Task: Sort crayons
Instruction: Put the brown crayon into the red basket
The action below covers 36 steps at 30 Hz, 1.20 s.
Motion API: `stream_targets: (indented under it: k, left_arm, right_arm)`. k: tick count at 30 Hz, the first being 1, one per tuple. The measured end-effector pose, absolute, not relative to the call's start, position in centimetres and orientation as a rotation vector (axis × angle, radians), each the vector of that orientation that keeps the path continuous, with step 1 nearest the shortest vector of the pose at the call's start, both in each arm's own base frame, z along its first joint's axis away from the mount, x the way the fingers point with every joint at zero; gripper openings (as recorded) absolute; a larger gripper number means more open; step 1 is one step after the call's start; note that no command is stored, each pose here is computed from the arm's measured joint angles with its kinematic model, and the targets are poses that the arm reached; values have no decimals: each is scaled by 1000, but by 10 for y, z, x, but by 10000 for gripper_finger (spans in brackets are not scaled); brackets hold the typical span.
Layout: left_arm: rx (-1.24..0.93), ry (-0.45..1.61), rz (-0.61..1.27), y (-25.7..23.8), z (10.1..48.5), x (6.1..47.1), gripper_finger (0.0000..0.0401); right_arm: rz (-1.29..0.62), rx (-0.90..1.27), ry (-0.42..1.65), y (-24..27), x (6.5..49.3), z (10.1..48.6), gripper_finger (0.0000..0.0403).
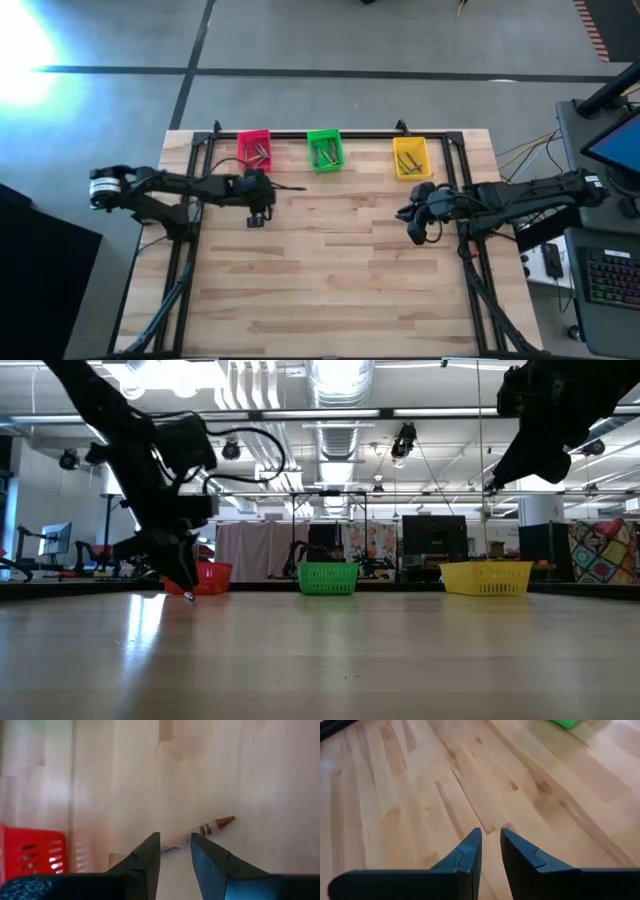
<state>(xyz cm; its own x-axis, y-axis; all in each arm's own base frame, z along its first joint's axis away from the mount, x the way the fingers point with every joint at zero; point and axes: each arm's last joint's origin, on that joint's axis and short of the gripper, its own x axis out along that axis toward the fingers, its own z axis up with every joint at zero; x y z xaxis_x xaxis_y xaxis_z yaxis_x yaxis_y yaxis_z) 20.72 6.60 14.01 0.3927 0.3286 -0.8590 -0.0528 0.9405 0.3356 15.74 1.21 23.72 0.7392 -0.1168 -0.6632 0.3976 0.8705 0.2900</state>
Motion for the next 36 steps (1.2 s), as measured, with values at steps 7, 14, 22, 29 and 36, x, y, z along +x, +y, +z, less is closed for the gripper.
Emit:
stream_targets:
  k: [7, 14, 22, 29, 36]
  left_arm:
    - [303, 1379, 131, 79, 140, 228, 87]
    - [389, 1555, -36, 89, 137, 250, 87]
    - [406, 1637, -110, 98, 138, 273, 87]
    - [517, 1540, -155, 105, 164, 288, 87]
    - [687, 1532, -310, 113, 162, 290, 87]
  right_arm:
    - [-228, 467, 707, 14, 156, 238, 63]
    - [-243, 445, 770, 14, 152, 231, 63]
    - [-275, 458, 878, 14, 144, 223, 63]
    - [-280, 440, 883, 14, 143, 222, 63]
    - [-280, 435, 885, 14, 143, 222, 63]
